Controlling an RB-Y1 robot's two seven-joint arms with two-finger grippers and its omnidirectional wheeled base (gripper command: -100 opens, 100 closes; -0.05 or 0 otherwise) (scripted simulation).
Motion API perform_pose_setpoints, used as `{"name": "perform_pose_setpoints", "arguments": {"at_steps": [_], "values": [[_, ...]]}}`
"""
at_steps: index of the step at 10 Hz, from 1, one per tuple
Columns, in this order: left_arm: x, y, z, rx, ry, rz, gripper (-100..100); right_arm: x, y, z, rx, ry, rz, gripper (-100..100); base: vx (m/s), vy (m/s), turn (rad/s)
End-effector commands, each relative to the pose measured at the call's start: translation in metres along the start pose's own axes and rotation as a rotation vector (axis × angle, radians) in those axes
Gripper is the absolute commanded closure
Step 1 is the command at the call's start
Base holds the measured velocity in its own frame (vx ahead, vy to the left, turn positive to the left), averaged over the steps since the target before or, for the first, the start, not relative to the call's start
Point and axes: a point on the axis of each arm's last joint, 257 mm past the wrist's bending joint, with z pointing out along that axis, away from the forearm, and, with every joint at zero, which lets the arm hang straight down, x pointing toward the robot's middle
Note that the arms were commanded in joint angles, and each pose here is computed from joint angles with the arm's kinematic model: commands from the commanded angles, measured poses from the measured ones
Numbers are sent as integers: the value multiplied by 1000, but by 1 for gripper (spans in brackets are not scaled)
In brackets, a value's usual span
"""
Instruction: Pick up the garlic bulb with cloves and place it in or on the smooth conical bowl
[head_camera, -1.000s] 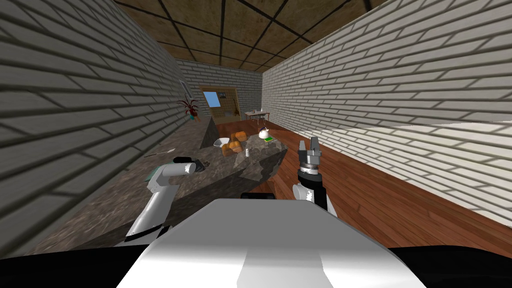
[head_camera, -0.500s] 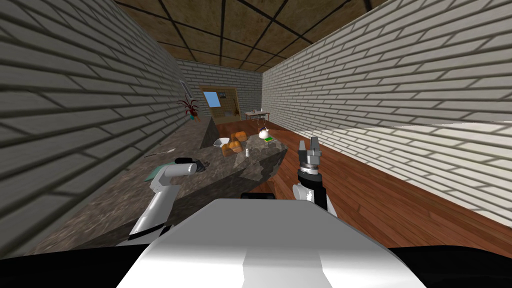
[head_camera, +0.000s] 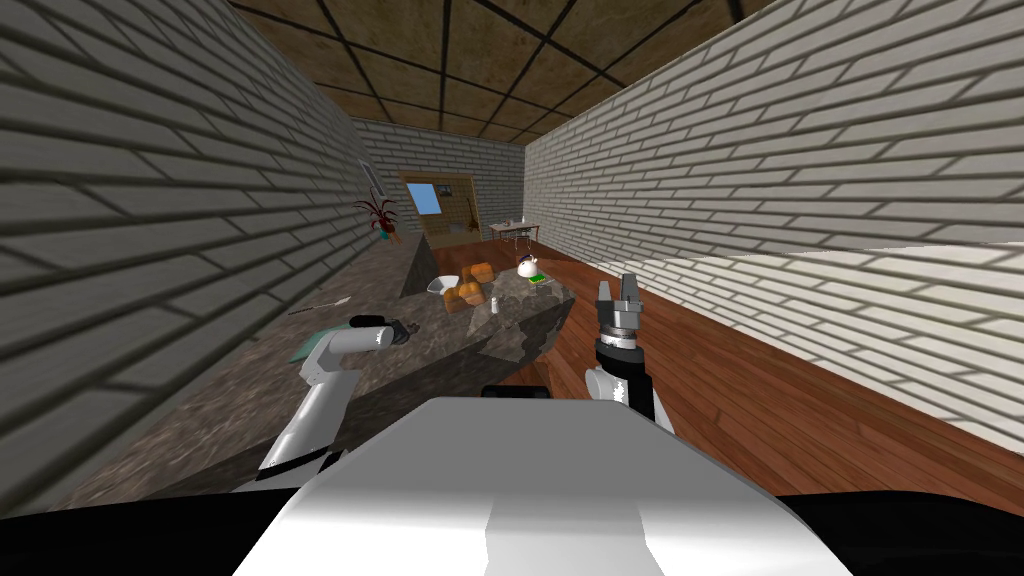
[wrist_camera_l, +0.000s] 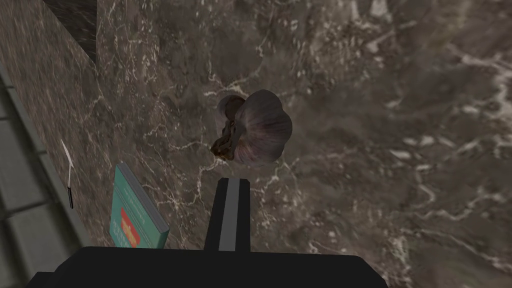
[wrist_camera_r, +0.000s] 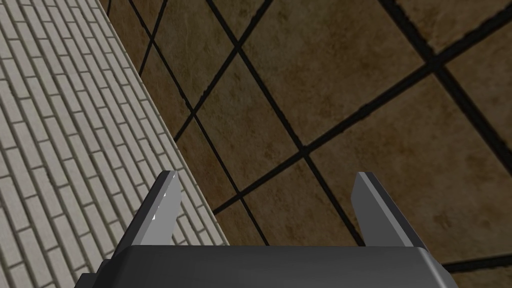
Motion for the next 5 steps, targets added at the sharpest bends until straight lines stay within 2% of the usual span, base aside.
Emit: {"name": "perform_pose_setpoints", "arguments": {"at_steps": [1,2,3,4,5], "values": [[0,0,0,0,0,0,0,0,0,0,0,0,0,0,0,0,0],[3,-4,-7,0,2,2,-100,0,0,0,0,0,0,0,0,0,0],[4,-5,-10,-1,2,3,-100,0,0,0,0,0,0,0,0,0,0],[4,-4,-7,1,3,3,-100,0,0,0,0,0,0,0,0,0,0],[3,-4,-7,0,2,2,0,0,0,0,0,0,0,0,0,0,0]]}}
